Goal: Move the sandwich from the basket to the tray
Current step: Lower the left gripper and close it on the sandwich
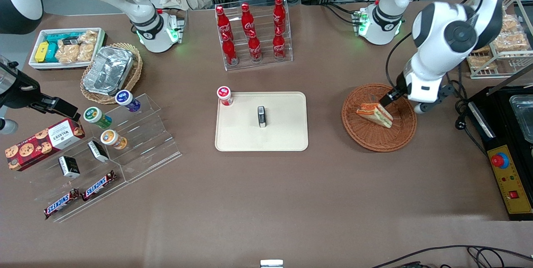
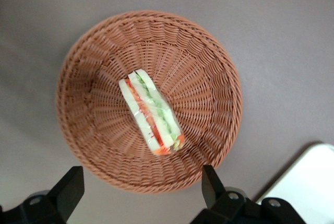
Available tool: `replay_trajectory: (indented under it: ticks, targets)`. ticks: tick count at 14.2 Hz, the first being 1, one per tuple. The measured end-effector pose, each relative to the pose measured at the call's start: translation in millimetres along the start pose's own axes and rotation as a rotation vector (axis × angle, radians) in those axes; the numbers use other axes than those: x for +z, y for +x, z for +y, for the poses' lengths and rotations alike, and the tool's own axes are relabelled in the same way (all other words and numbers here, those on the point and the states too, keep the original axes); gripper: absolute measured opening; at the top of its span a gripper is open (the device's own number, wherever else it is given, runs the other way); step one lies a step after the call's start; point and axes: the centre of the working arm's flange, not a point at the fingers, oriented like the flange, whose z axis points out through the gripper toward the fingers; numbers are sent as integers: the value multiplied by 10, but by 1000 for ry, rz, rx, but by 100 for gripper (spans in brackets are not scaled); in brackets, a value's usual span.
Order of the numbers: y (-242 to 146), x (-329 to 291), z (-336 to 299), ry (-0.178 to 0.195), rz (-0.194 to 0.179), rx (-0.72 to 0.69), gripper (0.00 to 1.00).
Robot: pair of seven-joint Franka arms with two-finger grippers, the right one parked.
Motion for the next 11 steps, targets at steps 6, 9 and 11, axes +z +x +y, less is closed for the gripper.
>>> replay_trajectory:
  ticks: [6, 9, 11]
  targets:
    - [-135, 654, -101, -34, 28, -113, 100]
    - [-198, 818, -76, -56, 42, -130, 100]
    - [-246, 970, -74, -66, 47, -139, 100]
